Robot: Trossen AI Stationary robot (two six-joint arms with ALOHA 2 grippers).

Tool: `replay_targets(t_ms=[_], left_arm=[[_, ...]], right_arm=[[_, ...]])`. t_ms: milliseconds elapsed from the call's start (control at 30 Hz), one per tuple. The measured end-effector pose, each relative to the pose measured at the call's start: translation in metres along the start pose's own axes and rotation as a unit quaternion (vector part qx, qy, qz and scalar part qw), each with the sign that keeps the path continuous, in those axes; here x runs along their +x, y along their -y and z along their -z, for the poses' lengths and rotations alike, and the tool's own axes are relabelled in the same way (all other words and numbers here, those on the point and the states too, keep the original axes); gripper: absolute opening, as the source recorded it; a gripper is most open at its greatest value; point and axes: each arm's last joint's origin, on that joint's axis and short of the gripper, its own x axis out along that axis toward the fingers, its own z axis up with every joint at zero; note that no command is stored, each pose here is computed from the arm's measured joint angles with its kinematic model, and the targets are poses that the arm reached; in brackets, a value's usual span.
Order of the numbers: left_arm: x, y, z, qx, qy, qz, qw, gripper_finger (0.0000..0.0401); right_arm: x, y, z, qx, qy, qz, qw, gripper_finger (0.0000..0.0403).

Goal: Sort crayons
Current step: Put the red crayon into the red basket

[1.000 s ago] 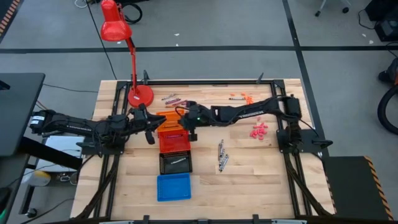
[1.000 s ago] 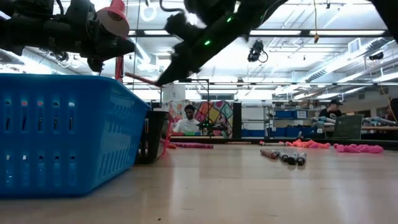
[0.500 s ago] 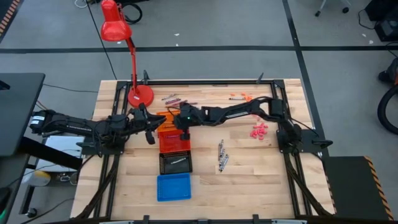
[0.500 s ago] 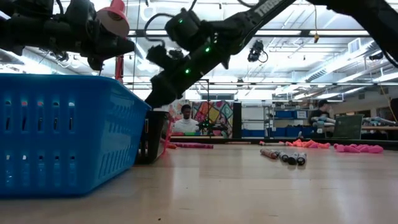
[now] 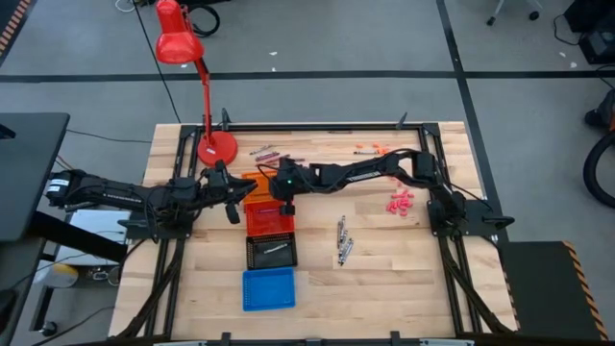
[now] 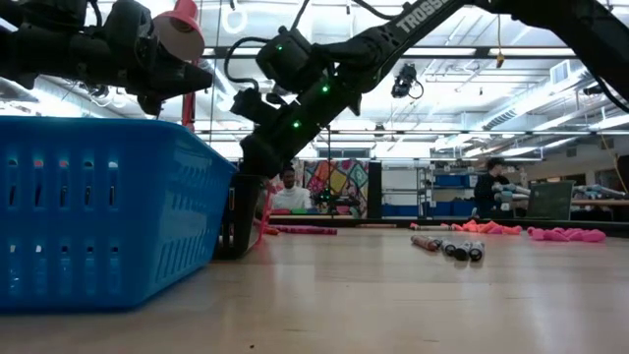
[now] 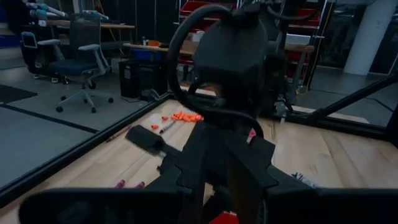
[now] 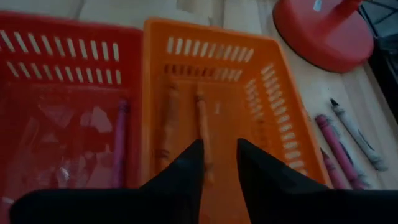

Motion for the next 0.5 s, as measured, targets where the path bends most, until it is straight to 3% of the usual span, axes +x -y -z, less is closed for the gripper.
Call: replay_targets(t_ms=[233, 500], left_arm=[[0.000, 0.000, 0.001, 0.002, -0.004, 0.000, 1.000, 0.0071], [0.000, 0.000, 0.002, -0.001, -0.009, -0.001, 1.000, 0.0071]], right_arm=[[-0.031, 0.010, -0.016, -0.002, -0.018, 0.045, 0.999, 0.0110], [-0.061, 0.015, -0.014, -0.013, -0.101, 0.068, 0.992, 0.0110]])
